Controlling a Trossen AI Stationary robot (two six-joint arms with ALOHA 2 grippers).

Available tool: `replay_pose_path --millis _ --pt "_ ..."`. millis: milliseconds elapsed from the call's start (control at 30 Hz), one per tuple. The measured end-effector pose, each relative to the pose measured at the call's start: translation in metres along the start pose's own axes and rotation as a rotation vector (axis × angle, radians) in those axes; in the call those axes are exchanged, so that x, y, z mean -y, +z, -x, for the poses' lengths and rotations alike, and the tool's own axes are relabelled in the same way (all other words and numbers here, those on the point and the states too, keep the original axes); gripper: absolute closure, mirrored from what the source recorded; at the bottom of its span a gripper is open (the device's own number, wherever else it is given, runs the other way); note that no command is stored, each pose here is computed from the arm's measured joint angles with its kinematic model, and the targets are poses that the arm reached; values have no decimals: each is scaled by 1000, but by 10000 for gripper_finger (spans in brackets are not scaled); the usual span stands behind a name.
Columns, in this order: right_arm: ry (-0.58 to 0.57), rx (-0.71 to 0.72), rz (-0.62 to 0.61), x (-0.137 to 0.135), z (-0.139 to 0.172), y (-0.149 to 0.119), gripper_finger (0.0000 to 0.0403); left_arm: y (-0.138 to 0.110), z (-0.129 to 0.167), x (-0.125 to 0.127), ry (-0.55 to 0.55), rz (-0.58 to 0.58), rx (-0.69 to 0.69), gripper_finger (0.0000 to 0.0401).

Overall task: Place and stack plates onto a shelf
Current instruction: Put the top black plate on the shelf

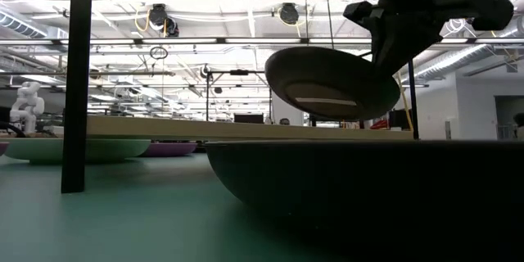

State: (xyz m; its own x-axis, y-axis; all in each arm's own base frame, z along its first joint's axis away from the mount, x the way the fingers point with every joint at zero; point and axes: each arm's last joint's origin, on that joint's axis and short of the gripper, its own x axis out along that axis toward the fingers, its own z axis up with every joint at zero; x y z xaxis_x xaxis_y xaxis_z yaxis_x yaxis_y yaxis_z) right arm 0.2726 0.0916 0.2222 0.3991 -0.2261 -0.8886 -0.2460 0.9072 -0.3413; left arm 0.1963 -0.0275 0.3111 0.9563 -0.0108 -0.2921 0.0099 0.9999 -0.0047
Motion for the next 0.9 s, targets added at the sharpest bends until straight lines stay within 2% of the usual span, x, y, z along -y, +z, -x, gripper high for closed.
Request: replay_pose_path --millis 900 --pt "-8 -8 -3 2 -10 -6 399 0 0 0 0 2 3 398"
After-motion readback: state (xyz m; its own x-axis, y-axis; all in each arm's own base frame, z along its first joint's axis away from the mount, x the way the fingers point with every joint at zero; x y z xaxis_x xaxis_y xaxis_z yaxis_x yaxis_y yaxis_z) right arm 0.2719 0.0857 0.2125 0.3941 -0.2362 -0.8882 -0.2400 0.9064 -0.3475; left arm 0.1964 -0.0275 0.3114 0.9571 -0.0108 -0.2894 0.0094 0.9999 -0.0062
